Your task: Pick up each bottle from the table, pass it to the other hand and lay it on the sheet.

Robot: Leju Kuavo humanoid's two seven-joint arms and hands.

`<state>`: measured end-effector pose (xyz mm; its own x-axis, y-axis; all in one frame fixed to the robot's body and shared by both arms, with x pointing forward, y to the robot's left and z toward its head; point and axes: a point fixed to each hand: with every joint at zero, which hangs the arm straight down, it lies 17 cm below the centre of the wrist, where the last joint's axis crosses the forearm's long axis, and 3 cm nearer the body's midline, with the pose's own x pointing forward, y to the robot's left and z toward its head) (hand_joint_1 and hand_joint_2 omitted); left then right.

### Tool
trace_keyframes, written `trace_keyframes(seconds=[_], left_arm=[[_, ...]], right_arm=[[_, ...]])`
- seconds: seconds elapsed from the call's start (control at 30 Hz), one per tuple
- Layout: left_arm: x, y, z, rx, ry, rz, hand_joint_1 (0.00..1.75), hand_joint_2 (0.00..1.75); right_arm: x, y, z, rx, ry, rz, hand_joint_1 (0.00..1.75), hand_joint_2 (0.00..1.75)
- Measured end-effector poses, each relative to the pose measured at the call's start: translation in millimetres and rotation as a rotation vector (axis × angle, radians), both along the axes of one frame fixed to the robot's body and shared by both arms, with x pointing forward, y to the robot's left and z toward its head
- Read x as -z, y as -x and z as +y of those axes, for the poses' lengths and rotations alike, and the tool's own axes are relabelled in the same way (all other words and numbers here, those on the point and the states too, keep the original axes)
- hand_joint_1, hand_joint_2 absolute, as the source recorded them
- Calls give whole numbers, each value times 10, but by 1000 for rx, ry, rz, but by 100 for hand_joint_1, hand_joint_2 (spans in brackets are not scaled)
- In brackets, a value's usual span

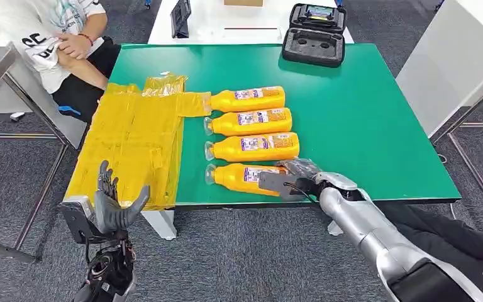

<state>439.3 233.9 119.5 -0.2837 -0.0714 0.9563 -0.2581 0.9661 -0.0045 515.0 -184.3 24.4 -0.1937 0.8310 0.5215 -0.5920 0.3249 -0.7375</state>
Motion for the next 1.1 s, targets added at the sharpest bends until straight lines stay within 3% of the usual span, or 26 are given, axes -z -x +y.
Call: trace_keyframes(seconds=[0.3,0.4,0.53,0.67,0.93,1.1], left_arm=[[-3,2,1,0,2,-2,0,175],[0,5,-10,7,6,-3,0,175],[-21,14,-46,29,18,-16,0,175],[-64,36,-90,59,44,-30,0,175],[-155,40,-123,84,68,-53,0,175],[-213,37,-258,179,160,-55,0,175]], right_arm=[[-36,26,75,-18,-68,-3,175,175],[-179,102,265,-56,-220,-44,173,175],[-717,280,746,-144,-518,-170,175,175],[-1150,449,1058,-192,-715,-269,175,175],[-1418,550,1210,-190,-845,-316,175,175],[-1460,616,1166,-160,-925,-343,175,175]])
